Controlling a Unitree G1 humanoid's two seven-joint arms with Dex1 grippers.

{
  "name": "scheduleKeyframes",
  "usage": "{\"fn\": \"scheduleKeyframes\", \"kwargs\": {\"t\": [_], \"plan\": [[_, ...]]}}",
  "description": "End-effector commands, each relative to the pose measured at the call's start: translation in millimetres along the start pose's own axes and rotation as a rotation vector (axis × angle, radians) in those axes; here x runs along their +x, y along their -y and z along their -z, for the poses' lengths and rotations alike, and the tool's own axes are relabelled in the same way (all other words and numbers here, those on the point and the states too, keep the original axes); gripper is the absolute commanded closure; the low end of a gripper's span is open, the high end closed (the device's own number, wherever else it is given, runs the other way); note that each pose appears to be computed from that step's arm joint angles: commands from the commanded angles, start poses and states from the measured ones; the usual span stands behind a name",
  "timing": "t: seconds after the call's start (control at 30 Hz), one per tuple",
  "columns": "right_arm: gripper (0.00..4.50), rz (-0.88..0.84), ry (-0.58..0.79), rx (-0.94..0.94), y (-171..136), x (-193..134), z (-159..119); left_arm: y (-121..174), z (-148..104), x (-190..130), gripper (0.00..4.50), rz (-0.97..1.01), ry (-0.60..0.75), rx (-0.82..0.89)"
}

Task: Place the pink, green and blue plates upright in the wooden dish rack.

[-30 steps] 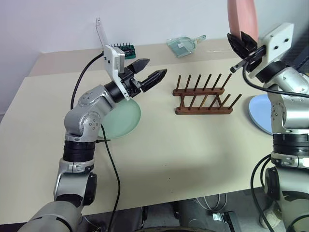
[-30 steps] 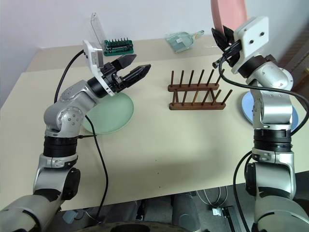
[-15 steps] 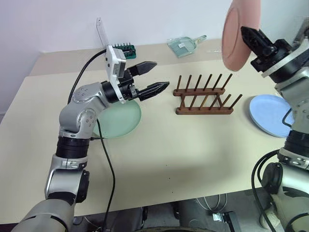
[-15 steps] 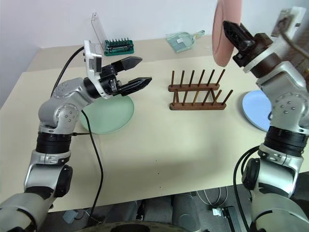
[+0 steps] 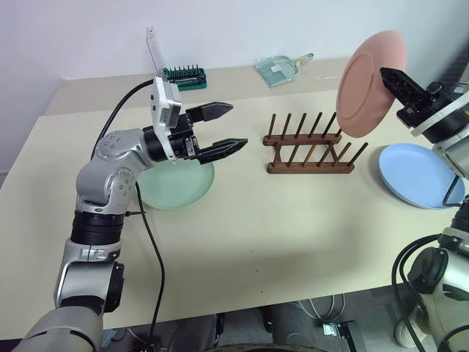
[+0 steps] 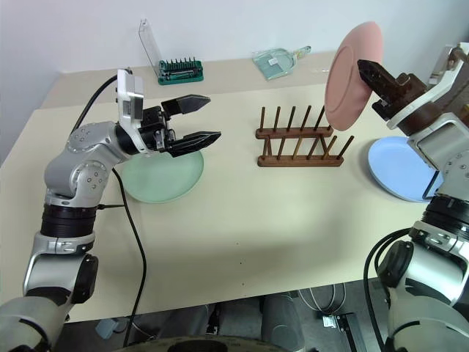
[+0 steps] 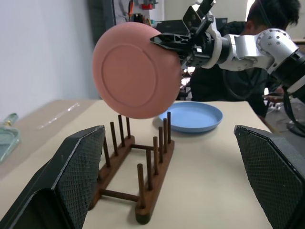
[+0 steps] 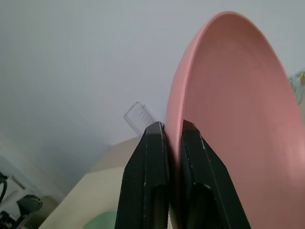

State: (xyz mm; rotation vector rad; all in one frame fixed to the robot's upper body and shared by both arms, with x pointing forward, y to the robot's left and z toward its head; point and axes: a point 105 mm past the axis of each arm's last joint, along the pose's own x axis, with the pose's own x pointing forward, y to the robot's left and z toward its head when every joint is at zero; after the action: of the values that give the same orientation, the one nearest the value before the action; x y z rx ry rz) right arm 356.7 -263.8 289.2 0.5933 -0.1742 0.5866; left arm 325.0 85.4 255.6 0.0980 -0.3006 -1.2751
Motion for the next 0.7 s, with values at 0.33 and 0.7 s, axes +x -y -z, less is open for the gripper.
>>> {"fn": "scheduleKeyframes", "kwargs": {"t": [0.33, 0.7], "plan": [[4.5, 0.015, 0.027, 0.04, 12, -14, -5, 1, -10, -5, 0.04, 0.001, 0.008, 0.045], [0.92, 0.012, -0.008, 0.048, 23, -24, 11, -1, -9, -6, 0.0, -0.006, -0.008, 0.051]]}}
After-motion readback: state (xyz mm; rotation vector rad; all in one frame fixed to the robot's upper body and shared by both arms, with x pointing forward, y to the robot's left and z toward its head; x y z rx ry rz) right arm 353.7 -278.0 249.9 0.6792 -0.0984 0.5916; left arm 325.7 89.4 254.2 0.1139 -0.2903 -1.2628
